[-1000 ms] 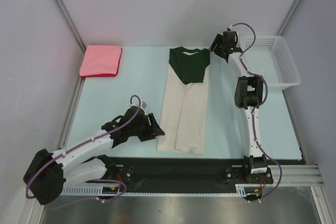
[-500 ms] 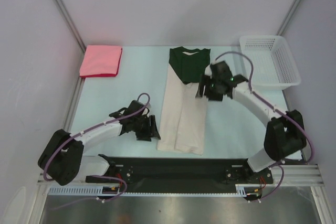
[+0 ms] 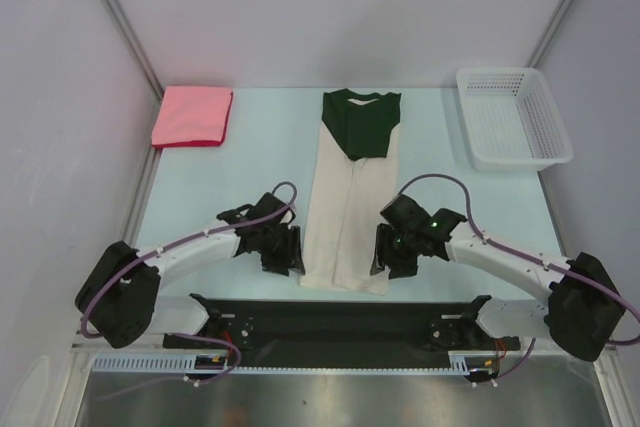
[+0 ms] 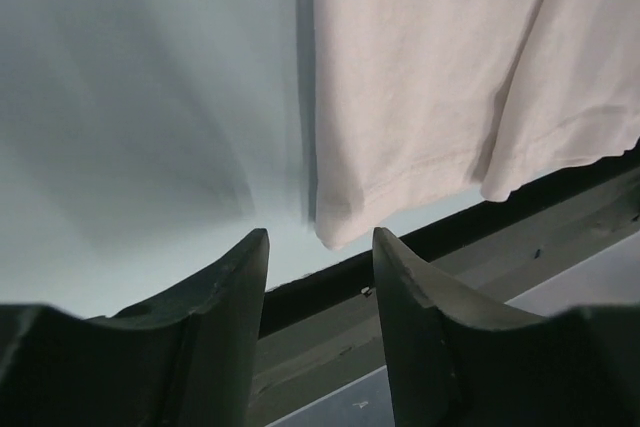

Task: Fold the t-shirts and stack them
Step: Fold the tshirt

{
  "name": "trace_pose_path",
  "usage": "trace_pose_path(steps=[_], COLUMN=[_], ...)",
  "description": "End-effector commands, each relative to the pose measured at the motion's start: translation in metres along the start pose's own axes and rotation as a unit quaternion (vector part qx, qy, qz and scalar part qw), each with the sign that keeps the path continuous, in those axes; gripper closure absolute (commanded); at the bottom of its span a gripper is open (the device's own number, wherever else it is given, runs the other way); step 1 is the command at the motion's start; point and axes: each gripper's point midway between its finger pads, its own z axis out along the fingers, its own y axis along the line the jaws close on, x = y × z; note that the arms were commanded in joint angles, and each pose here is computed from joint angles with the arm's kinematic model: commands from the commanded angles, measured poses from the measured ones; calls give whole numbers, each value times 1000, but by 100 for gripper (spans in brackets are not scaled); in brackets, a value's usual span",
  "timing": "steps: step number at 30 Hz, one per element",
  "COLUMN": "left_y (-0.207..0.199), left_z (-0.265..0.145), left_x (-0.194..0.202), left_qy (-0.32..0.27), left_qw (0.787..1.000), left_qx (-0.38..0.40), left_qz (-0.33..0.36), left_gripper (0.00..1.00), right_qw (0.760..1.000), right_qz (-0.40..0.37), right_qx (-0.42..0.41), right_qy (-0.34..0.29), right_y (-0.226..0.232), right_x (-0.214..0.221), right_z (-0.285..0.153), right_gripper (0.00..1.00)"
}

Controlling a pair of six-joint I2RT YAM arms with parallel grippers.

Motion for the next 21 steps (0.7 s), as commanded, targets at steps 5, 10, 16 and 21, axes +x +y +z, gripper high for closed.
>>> trace_pose_path(steps=[5, 10, 16, 21], left_y=[-5, -8, -12, -14], left_z=[-4, 6, 14, 16], left_x=[-7, 1, 4, 3], left_qy=[-6, 10, 21, 23], left_qw=[997, 996, 996, 996], left_qx=[-71, -78, -69, -65], left_qz=[26, 40, 47, 53], left_gripper=[50, 51, 52, 55], right_qw=[997, 995, 995, 994], right_qz=[15, 14, 13, 13], right_qx=[73, 99, 102, 110], right_qy=[5, -2, -8, -9], right_y=[1, -7, -8, -14], right_x=[22, 24, 22, 20], right_z=[18, 21, 20, 25], right_gripper=[47, 52, 51, 51])
